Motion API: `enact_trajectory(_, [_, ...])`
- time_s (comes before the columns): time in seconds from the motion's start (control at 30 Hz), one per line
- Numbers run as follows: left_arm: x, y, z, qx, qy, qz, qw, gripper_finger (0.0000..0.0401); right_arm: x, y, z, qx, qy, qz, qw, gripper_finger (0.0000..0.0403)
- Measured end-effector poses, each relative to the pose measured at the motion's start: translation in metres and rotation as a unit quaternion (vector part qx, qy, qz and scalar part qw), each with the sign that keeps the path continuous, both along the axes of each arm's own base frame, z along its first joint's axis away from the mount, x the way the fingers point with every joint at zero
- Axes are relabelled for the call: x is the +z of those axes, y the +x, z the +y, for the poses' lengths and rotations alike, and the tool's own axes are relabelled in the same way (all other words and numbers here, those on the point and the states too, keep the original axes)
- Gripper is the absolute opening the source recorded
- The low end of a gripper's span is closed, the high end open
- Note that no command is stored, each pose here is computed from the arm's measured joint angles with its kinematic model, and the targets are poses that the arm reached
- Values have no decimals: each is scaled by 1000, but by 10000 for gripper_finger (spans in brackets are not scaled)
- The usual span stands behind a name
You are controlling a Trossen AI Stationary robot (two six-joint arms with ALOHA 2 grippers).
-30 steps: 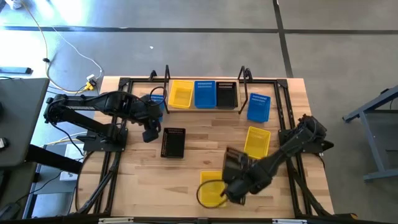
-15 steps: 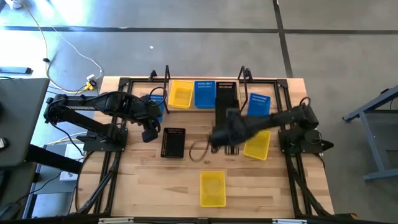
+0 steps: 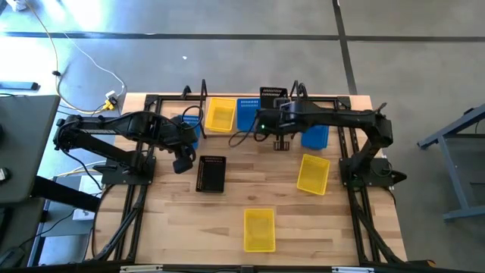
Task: Stack baskets on shelf by color
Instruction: Stack the bottom black basket on the black basket on the shelf
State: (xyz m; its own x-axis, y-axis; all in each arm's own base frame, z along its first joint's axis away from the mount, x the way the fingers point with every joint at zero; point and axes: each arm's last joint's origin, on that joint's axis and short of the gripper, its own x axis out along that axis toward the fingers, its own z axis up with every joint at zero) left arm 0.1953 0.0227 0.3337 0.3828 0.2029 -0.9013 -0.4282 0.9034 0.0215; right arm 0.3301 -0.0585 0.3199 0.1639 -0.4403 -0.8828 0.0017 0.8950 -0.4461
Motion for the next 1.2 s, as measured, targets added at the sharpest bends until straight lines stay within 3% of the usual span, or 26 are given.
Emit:
enact_trajectory(0.2, [0, 0, 0, 0, 0, 0, 1000, 117, -27, -4, -27, -2, 28, 16, 999, 0])
enact_trajectory(0.47, [0, 0, 0, 4, -1, -1, 1000, 117, -51, -7, -41, 10, 63, 19, 998, 0])
enact_trajectory(0.73, [0, 0, 1, 13, 6, -1, 1000, 117, -52, -12, -54, -19, 76, 12, 997, 0])
enact_trajectory(1.2, [0, 0, 1, 18, 5, -2, 1000, 117, -53, -15, -64, -12, 104, 9, 995, 0])
